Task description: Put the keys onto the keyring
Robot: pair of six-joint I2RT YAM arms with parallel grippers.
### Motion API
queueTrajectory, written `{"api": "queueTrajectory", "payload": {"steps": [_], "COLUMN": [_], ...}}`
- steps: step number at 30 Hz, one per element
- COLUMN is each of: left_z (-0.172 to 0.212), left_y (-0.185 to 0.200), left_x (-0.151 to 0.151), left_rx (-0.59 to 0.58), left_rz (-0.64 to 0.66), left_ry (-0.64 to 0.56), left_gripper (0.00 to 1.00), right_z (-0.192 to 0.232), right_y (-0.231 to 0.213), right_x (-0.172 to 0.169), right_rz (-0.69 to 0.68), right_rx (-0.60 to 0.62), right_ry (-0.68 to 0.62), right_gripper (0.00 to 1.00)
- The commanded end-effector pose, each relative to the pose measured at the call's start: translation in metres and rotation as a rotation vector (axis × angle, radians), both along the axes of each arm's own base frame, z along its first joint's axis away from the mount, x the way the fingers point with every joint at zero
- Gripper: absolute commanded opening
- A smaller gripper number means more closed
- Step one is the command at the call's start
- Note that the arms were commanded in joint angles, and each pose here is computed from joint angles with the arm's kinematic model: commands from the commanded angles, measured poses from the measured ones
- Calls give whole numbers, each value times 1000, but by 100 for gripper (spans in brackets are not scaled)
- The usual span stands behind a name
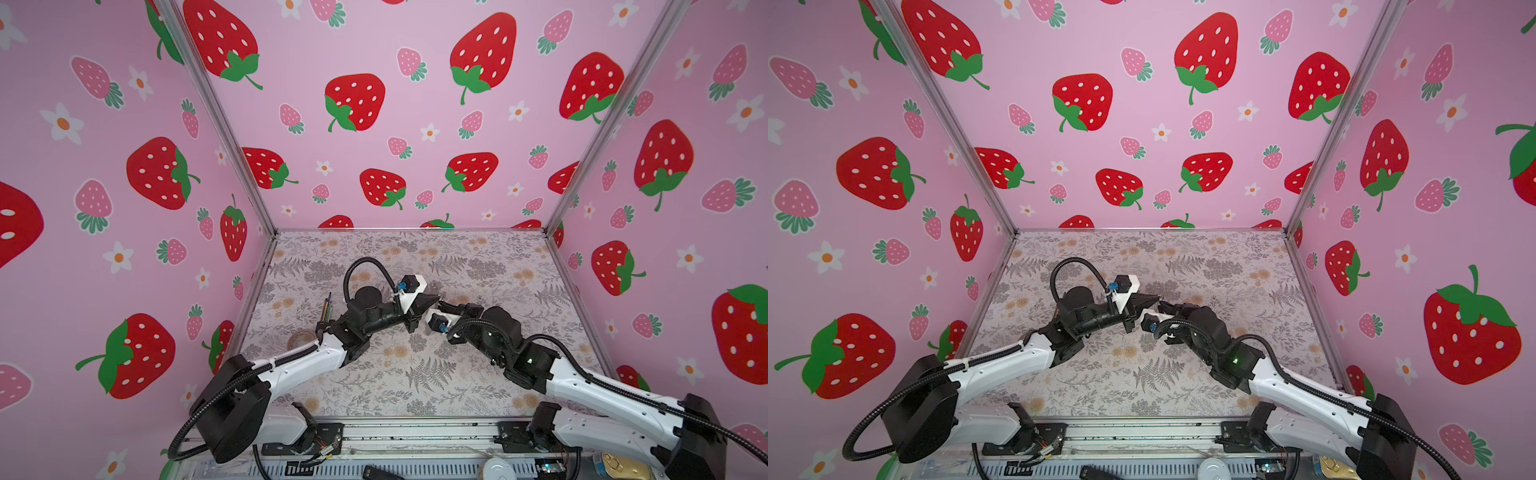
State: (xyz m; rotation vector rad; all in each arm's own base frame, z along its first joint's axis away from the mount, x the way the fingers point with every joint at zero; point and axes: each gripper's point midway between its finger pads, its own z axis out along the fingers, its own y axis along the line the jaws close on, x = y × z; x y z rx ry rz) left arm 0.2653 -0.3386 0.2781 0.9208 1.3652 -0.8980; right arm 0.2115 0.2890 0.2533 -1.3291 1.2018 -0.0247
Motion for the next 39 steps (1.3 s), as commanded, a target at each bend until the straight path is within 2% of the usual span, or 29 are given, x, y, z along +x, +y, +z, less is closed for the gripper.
{"api": "queueTrajectory", "payload": {"steps": [1,6,14,19,26,31,39], "left_z": [52,58,61,64,62,60,58], "left_y": [-1,-4,-1,3,5,5,6], "left_x": [-5,-20,-36,-47,-56,-59,-61], "left_rx": [-108,-138,-148,-144,-131,-122,-115], "left_rz": [-33,-164,-311,-374,-417,-430,-437], "left_ry": [-140,-147,-148,-163,-162,-163,-161], "left_gripper": [0,0,0,0,0,0,0], "right_z": [35,30,50,58,65,63,60], "right_y": [-7,-25,-39,-41,-38,-29,-25], "right_x": [-16,-27,-46,-47,-46,-55,-52], "right_rz": [36,24,98,148,227,312,316], "right_rx": [103,118,315,371,424,417,416], "right_ry": [1,119,279,344,393,417,427], "right_gripper": [26,31,32,30,27,26,25]}}
